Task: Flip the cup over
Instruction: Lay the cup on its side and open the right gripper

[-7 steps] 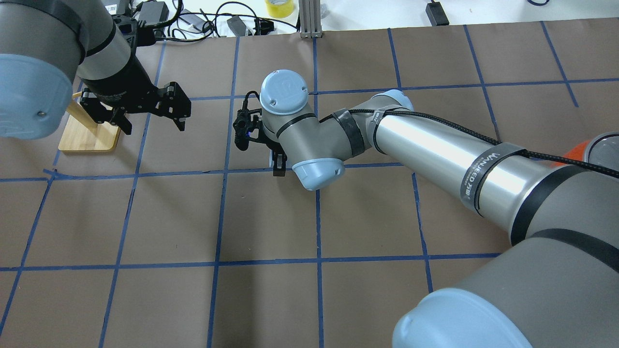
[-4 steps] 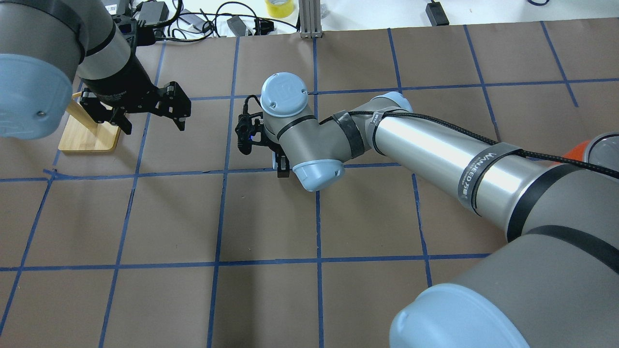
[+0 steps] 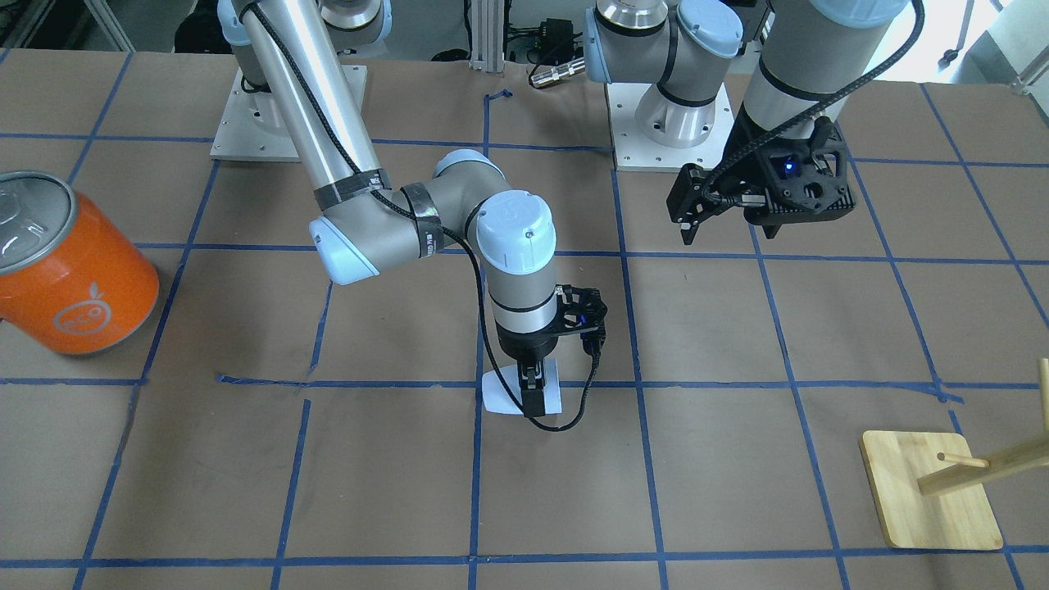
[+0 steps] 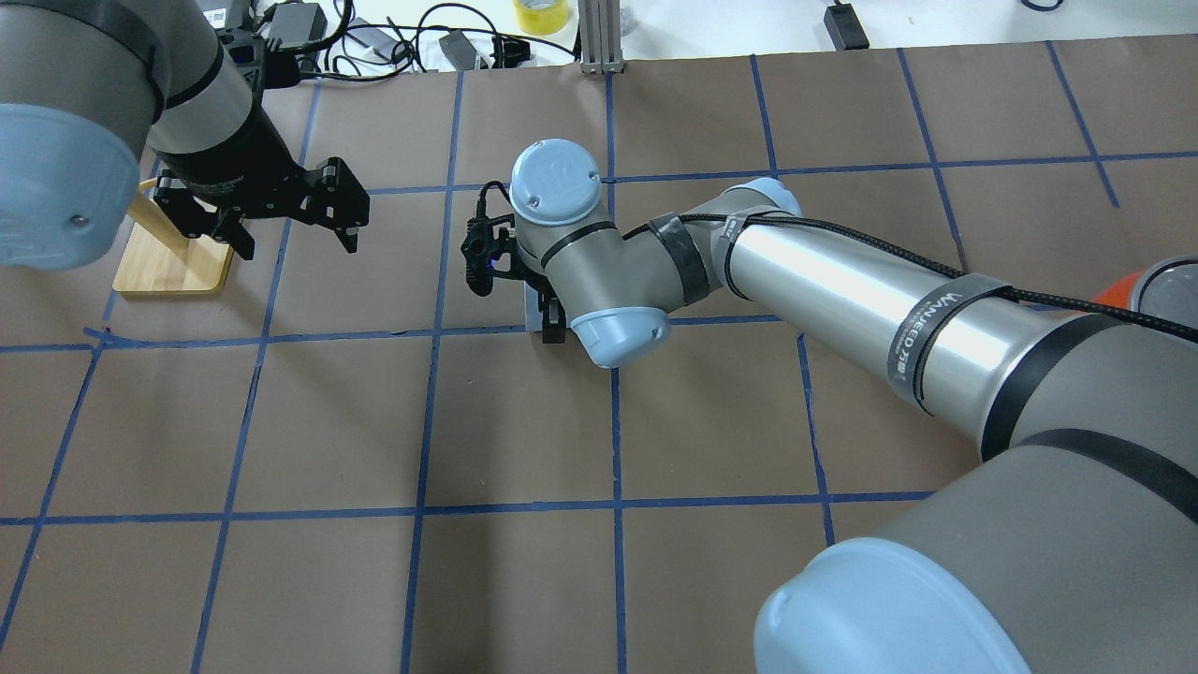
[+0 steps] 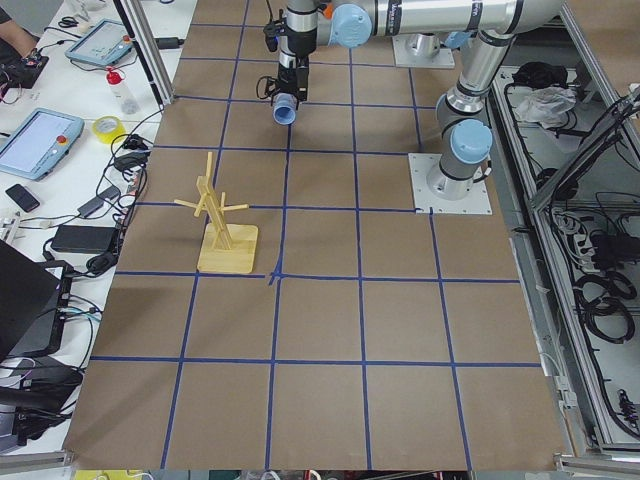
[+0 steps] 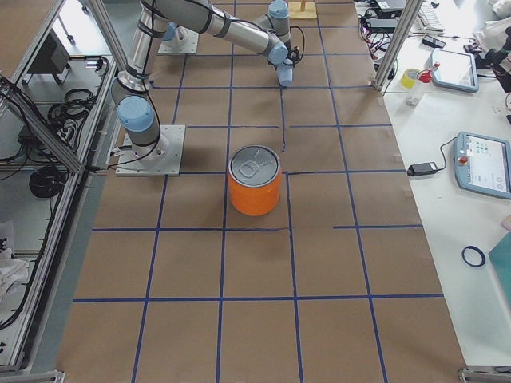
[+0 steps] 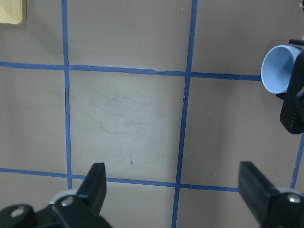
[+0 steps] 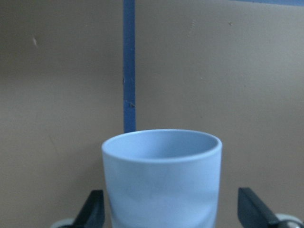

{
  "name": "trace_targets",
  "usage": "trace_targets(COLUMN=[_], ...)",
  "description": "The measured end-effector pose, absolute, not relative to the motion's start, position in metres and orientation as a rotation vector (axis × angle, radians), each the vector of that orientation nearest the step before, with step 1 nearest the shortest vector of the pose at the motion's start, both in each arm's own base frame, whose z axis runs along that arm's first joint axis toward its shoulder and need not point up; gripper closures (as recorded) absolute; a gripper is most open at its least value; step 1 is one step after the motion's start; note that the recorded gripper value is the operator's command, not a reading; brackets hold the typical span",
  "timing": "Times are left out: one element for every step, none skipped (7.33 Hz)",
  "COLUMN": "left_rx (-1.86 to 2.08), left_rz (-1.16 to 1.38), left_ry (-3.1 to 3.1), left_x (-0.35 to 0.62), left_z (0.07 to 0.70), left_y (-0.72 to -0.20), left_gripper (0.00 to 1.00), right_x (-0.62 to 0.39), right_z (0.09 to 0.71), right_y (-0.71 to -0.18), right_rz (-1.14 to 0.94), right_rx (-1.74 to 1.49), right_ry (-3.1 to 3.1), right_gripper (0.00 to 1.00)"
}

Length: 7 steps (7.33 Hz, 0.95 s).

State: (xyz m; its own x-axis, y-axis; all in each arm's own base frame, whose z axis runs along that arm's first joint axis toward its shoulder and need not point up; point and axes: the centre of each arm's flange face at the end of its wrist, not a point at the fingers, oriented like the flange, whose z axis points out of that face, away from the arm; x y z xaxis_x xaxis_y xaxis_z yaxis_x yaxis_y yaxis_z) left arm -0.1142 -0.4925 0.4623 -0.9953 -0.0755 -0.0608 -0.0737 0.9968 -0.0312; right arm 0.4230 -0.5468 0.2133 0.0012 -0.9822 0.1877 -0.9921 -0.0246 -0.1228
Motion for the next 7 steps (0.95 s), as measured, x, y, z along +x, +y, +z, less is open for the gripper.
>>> trace_targets(left_rx=[-0.113, -0.113, -0.118, -0.125, -0.132, -0.141, -0.154], left_rz=[-0.044, -0.043, -0.045, -0.049, -0.046, -0.042, -0.055], left_ry=[3.078, 3.079, 3.08, 3.081, 3.082, 3.087, 3.117], left_x=[-0.114, -0.114, -0.114, -0.111, -0.107, -0.105, -0.106], left_z=[0.461, 0.461, 0.461, 0.462, 0.461, 0.454, 0.442], left_y=[-0.493, -0.494, -0.495, -0.497, -0.5, -0.506, -0.518], left_gripper=[0.0, 0.0, 0.0, 0.0, 0.0, 0.0, 0.0], right_x=[0.414, 0.398, 0.373, 0.344, 0.317, 0.285, 0.249], right_z=[0.226, 0.247, 0.274, 0.304, 0.335, 0.366, 0.393], right_y=[-0.554, -0.56, -0.566, -0.57, -0.569, -0.568, -0.567], right_rz=[0.335, 0.315, 0.291, 0.273, 0.262, 0.255, 0.25], right_rx=[2.162, 2.127, 2.074, 1.994, 1.914, 1.827, 1.732], right_ry=[-2.178, -2.214, -2.273, -2.35, -2.417, -2.479, -2.545], right_gripper=[0.0, 0.0, 0.0, 0.0, 0.0, 0.0, 0.0])
